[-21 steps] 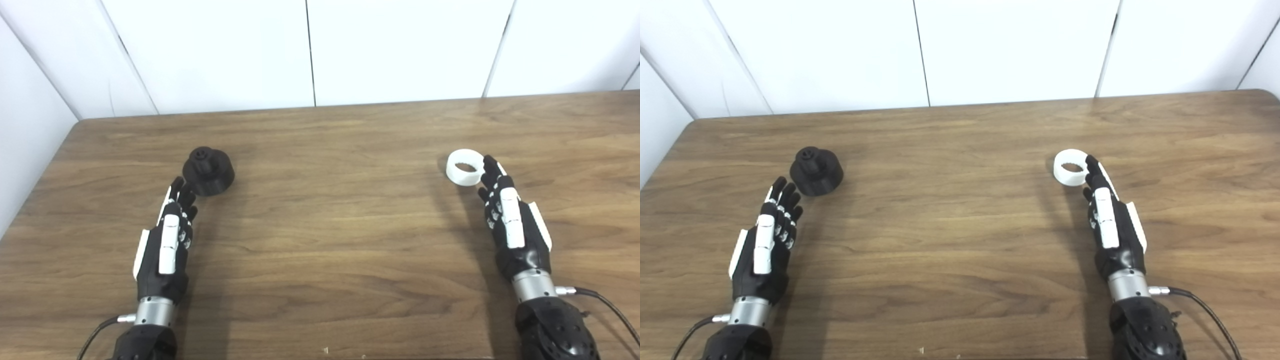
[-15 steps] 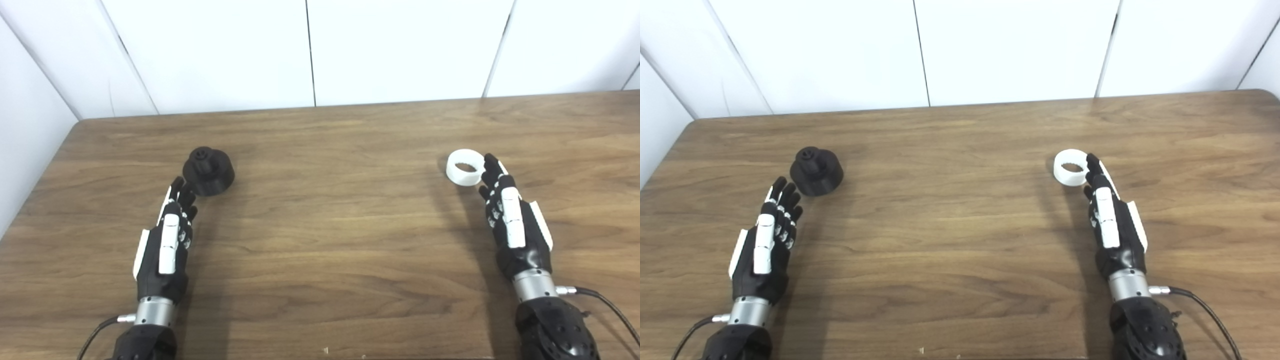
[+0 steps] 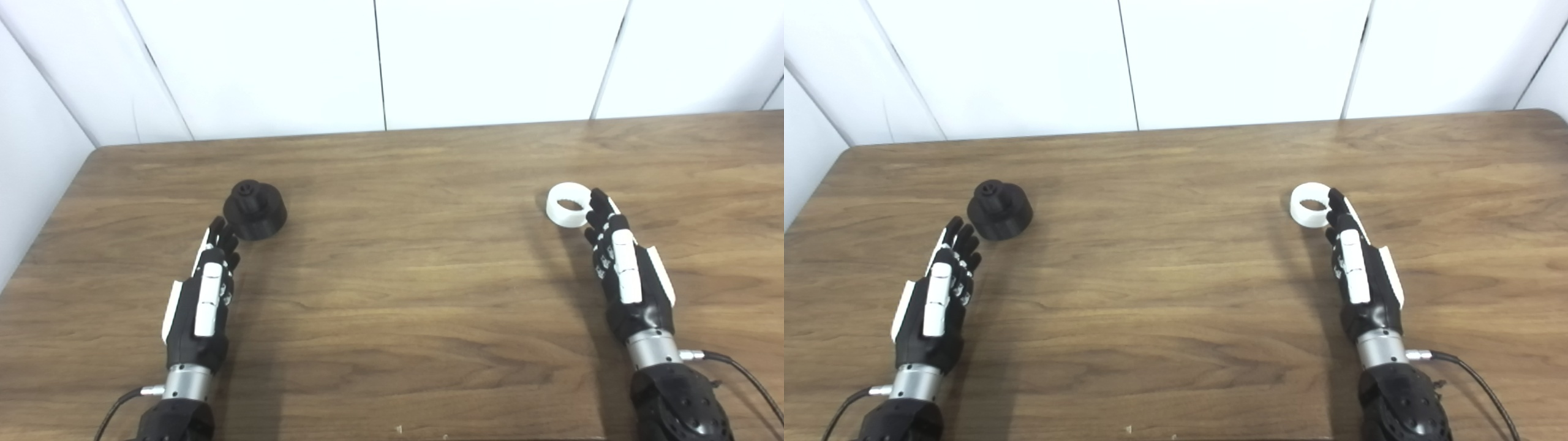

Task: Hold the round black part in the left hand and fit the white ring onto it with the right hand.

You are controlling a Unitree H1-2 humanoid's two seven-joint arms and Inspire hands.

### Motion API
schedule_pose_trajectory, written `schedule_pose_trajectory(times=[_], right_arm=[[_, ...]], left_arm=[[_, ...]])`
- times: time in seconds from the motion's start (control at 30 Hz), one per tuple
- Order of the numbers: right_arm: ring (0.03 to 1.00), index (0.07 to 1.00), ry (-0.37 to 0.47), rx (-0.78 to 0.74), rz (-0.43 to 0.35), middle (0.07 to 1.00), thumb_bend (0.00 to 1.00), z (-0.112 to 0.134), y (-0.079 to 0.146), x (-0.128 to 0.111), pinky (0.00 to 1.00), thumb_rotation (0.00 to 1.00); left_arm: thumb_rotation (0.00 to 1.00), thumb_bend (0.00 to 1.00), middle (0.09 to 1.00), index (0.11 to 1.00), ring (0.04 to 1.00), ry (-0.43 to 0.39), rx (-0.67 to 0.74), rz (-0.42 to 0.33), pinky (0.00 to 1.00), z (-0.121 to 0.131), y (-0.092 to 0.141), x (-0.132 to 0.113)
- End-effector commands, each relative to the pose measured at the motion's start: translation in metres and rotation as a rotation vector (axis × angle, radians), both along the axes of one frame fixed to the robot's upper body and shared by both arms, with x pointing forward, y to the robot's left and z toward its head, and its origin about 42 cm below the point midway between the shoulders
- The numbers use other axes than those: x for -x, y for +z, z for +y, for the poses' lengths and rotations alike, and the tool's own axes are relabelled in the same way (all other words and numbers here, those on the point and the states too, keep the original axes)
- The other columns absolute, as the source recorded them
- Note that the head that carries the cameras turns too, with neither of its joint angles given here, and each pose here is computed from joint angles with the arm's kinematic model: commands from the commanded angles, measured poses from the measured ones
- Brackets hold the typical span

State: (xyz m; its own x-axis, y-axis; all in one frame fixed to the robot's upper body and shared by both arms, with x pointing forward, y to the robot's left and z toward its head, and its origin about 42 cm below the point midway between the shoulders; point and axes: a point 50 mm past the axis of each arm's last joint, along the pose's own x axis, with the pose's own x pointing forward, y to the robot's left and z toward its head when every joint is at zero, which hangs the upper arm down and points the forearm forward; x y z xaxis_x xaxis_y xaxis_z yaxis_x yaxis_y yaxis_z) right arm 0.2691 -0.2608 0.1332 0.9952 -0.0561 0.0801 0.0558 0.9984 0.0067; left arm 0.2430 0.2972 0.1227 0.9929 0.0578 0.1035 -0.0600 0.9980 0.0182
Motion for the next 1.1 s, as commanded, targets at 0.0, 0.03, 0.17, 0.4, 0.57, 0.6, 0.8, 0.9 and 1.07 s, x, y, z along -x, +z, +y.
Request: schedule_pose_trajectory(times=[0.0,0.03,0.17,0.4,0.57,0.6,0.8,0.9,1.07], right_arm=[[0.993,0.943,0.015,-0.004,-0.077,0.985,0.46,0.004,0.012,-0.006,1.00,0.99],[0.995,0.944,0.017,-0.005,-0.077,0.987,0.46,0.004,0.011,-0.006,1.00,0.99],[0.995,0.944,0.020,-0.005,-0.071,0.988,0.47,0.004,0.009,-0.006,1.00,0.99],[0.984,0.929,0.013,-0.015,-0.060,0.977,0.49,0.006,0.004,-0.007,0.99,0.96],[0.990,0.933,0.010,-0.016,-0.051,0.980,0.49,0.005,0.005,-0.006,0.98,0.95],[0.990,0.933,0.007,-0.012,-0.051,0.980,0.49,0.005,0.005,-0.006,0.97,0.95],[0.986,0.927,-0.003,-0.008,-0.050,0.972,0.49,0.004,0.005,-0.006,0.97,0.94],[0.982,0.923,-0.004,0.003,-0.052,0.967,0.50,0.004,0.005,-0.005,0.98,0.94],[0.982,0.927,-0.008,0.011,-0.056,0.968,0.49,0.002,0.006,-0.004,0.98,0.95]], left_arm=[[0.68,0.59,1.000,0.990,1.000,0.031,-0.171,-0.068,1.00,0.015,0.026,-0.007],[0.66,0.63,1.000,0.982,1.000,0.042,-0.211,-0.066,1.00,0.022,0.030,-0.008],[0.66,0.73,0.998,0.964,1.000,0.082,-0.339,-0.049,1.00,0.041,0.051,-0.011],[0.50,0.89,1.000,0.966,1.000,0.116,-0.516,-0.041,0.99,0.073,0.091,-0.029],[0.39,0.90,1.000,0.931,1.000,0.137,-0.704,-0.025,1.00,0.087,0.111,-0.046],[0.39,0.90,1.000,0.928,1.000,0.139,-0.753,-0.013,1.00,0.091,0.113,-0.050],[0.36,0.93,0.988,0.900,1.000,0.122,-0.927,0.041,1.00,0.105,0.115,-0.076],[0.34,0.96,0.991,0.895,1.000,0.095,-0.949,0.079,1.00,0.110,0.111,-0.088],[0.33,0.95,0.980,0.878,1.000,0.045,-0.958,0.139,1.00,0.114,0.101,-0.100]])
